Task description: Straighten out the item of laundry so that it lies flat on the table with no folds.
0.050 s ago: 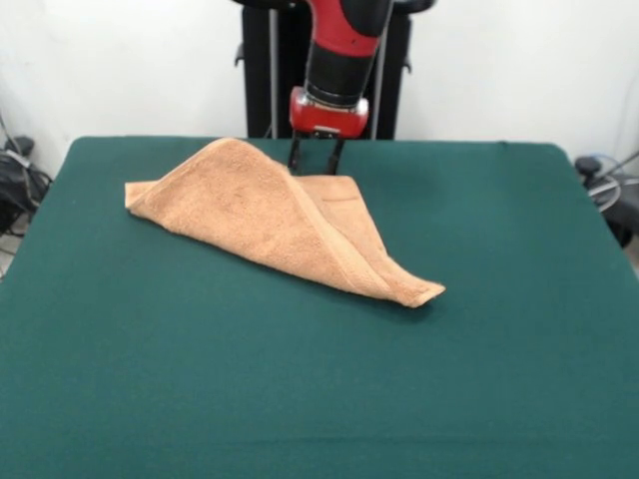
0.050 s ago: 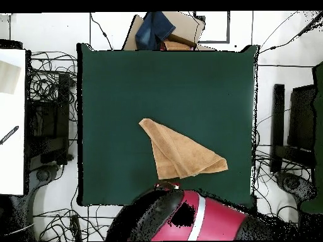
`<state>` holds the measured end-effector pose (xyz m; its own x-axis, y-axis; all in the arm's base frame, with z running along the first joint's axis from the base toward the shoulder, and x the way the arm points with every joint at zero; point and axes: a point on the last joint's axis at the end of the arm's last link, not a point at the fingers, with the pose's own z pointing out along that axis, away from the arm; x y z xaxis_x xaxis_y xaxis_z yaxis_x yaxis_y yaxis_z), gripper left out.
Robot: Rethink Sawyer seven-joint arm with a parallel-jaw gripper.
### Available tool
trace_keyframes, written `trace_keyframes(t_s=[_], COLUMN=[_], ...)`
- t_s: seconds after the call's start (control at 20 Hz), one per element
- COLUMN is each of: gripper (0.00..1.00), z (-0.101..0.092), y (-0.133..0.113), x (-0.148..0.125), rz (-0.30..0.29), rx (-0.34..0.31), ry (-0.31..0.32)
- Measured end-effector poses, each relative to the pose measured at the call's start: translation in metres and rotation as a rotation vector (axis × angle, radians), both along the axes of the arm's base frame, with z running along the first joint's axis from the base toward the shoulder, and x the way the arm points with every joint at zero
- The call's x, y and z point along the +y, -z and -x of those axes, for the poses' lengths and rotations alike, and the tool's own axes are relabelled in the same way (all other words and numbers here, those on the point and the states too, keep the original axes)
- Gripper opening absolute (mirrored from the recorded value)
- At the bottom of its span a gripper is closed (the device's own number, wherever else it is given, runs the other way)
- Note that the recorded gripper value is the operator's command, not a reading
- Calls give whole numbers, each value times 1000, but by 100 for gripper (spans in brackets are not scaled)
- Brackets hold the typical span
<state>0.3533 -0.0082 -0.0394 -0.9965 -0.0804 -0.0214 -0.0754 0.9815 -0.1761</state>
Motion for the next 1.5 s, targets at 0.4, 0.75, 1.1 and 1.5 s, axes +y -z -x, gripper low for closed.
trace_keyframes(t_s=[0.4,0.75,1.1,1.5], gripper=[100,100,100,100], z=[-19,-28,-38,-39], y=[-36,-47,-6,10], x=[-23,-26,-39,-44], rz=[31,36,59,71], rx=[5,19,13,-1], ry=[48,47,35,12])
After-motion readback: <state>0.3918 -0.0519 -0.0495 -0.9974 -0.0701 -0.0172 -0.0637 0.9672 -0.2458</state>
